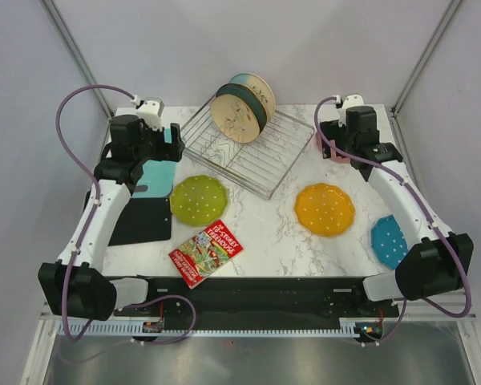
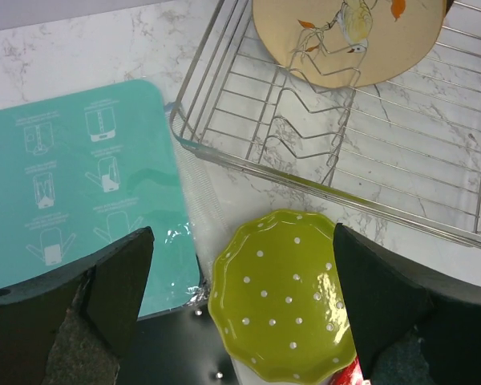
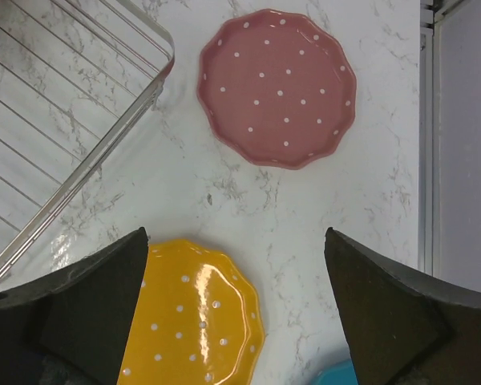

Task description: Load the plates into the dish rack

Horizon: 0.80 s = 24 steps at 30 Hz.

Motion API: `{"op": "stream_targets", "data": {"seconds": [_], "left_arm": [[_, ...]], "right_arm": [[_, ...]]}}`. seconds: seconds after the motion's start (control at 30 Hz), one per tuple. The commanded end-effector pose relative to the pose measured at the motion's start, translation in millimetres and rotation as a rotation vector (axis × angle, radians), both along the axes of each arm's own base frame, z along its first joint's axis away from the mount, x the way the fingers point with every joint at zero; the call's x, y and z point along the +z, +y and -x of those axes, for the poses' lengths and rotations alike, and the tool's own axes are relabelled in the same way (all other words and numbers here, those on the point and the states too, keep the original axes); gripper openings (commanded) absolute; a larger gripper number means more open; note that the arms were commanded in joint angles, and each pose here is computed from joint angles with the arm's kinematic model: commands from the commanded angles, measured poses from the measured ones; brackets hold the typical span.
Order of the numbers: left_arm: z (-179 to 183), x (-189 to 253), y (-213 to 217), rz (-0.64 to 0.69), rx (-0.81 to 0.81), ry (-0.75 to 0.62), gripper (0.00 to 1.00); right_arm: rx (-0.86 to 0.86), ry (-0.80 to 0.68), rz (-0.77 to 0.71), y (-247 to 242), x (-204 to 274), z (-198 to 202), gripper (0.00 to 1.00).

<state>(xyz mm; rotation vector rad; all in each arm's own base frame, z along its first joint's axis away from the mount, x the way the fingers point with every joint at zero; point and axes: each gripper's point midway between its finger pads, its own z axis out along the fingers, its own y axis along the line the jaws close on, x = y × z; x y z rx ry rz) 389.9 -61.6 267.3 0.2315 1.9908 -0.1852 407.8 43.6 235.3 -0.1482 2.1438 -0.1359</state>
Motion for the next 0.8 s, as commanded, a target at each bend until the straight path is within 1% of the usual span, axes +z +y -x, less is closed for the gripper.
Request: {"op": "stream_targets", "data": {"seconds": [0.0,0.03,0.07,0.1,0.17,0.2,0.23,0.27,0.3,0.33,0.37,0.4,0.43,0.47,0.5,0.53,0.6,0.63,0.77], "left_arm": [[-9.5,8.0,-25.4,0.029,0.017,-0.007,1.00],[-12.8,5.0,-29.9,0.007,0.042,-0.001,1.00],[-16.6,3.0,-25.4,-0.032,0.107,0.004,1.00],[-18.0,12.5,-43.1,-0.027,0.076,-0.011,1.00],[-20.9,3.6,-67.5,-0.062,0.047,0.032,1.00],[-21.2,10.5,-73.7,-0.059,0.042,0.054,1.00],[-24.4,-0.8,-80.7,-0.031,0.055,0.104,1.00],[-25.0,0.6,-86.5,0.003,0.048,0.115,1.00],[-25.1,-1.6,-90.9,0.024,0.042,0.123,1.00],[-25.0,-3.1,-95.1,0.056,0.042,0.132,1.00],[-21.5,-11.8,-99.5,0.075,0.025,0.154,1.00],[-20.9,-17.1,-101.4,0.091,0.025,0.166,1.00],[-20.4,-19.7,-104.3,0.123,0.032,0.175,1.00],[-15.4,-29.5,-108.5,0.138,0.013,0.203,1.00],[-14.3,-32.8,-111.3,0.149,0.003,0.210,1.00],[-15.3,-34.0,-112.2,0.166,0.008,0.208,1.00],[-11.3,-40.6,-117.0,0.177,-0.015,0.229,1.00],[-10.7,-42.5,-116.9,0.172,-0.018,0.233,1.00],[-10.4,-52.5,-112.4,0.155,0.012,0.268,0.99]], "right_arm": [[-0.035,-0.100,0.065,-10.7,33.7,-15.9,0.98],[0.043,-0.099,0.118,-5.4,31.7,-22.6,0.98],[0.105,-0.102,0.146,0.3,33.2,-27.6,0.98],[0.180,-0.128,0.157,9.9,45.4,-33.9,0.98],[0.339,-0.137,0.196,26.6,44.8,-48.3,0.98],[0.387,-0.181,0.198,34.9,67.1,-58.1,0.98],[0.434,-0.133,0.196,42.2,49.6,-73.3,0.98],[0.527,-0.079,0.188,54.5,39.2,-73.8,0.98],[0.545,-0.129,0.187,60.9,66.5,-88.2,0.98],[0.564,-0.064,0.170,63.2,38.7,-105.7,0.98],[0.588,-0.045,0.143,67.6,34.4,-111.5,0.98],[0.585,-0.092,0.129,68.6,53.1,-124.9,0.98],[0.582,-0.051,0.119,64.3,30.1,-139.7,0.98],[0.584,-0.047,0.121,64.4,26.6,-146.5,0.98],[0.599,-0.078,0.146,65.3,35.7,-155.6,0.98],[0.611,-0.047,0.150,66.8,16.3,-164.7,0.98],[0.639,-0.047,0.161,69.3,13.2,-172.8,0.98],[0.665,-0.016,0.175,71.1,-5.8,-178.0,0.98],[0.697,0.023,0.206,70.1,-32.4,-186.8,0.96]]}}
